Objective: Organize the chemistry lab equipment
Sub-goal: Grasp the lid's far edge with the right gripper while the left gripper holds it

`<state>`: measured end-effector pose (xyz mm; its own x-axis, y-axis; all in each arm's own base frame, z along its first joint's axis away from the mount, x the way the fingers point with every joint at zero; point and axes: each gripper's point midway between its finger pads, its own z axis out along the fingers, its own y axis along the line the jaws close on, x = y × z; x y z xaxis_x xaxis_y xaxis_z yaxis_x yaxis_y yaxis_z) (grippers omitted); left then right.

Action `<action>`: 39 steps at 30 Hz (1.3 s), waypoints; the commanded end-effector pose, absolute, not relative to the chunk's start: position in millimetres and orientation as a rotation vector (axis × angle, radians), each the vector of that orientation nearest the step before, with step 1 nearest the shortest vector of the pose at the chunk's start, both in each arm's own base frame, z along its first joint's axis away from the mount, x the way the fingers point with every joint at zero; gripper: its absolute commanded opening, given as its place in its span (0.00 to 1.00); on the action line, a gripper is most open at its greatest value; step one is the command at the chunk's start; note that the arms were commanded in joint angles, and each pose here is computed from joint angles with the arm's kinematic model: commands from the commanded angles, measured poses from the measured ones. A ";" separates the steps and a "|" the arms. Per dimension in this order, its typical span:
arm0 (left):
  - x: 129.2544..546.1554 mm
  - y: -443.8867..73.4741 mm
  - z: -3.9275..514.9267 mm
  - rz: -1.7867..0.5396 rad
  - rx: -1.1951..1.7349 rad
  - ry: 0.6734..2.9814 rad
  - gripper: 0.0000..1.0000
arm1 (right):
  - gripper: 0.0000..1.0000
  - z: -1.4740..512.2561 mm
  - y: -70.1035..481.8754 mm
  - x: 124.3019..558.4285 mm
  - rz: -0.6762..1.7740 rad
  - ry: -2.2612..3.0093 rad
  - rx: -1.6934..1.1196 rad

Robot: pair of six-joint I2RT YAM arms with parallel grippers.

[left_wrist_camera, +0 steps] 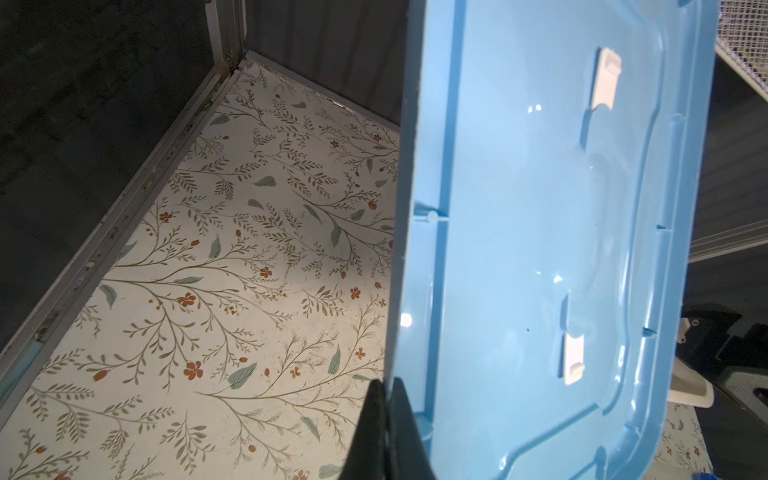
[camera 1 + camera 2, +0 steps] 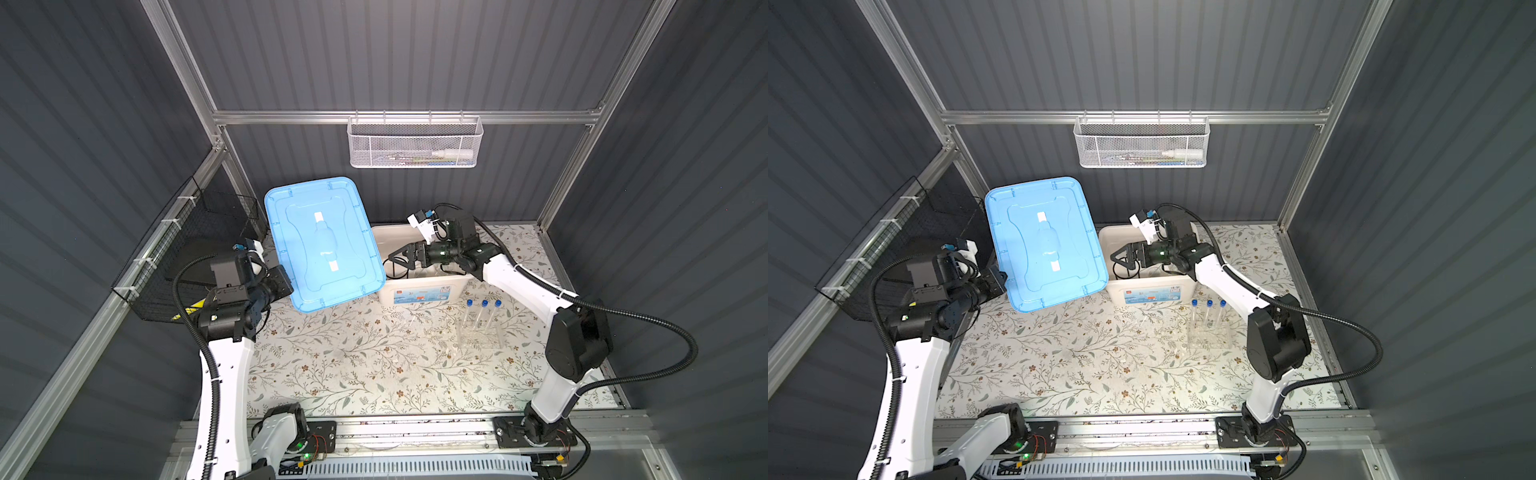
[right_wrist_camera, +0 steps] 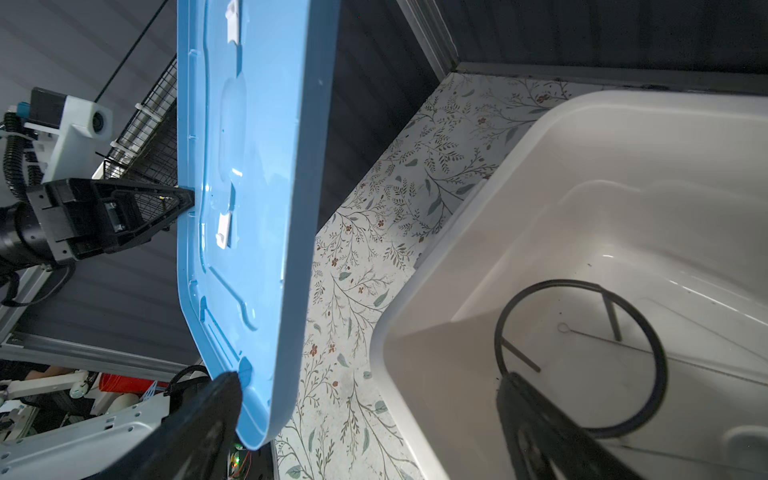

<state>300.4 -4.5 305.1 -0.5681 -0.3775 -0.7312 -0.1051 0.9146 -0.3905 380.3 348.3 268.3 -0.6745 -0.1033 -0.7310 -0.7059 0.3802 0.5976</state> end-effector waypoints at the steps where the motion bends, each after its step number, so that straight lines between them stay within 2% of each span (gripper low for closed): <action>1: 309.1 -16.8 316.5 -0.481 -0.307 2.097 0.00 | 0.97 266.4 357.9 380.0 1.361 2.025 -0.720; 18: 335.1 -40.8 287.0 -0.578 -0.263 2.128 0.00 | 0.94 261.8 361.5 388.0 1.433 2.011 -0.688; 27: 347.4 -70.0 272.1 -0.602 -0.174 2.170 0.00 | 0.84 258.8 366.6 393.1 1.479 2.013 -0.675; 30: 351.6 -77.0 268.5 -0.603 -0.153 2.179 0.00 | 0.79 260.0 365.4 391.6 1.479 2.011 -0.678; 39: 364.4 -89.0 260.0 -0.608 -0.130 2.192 0.00 | 0.50 259.5 354.0 389.3 1.490 2.023 -0.649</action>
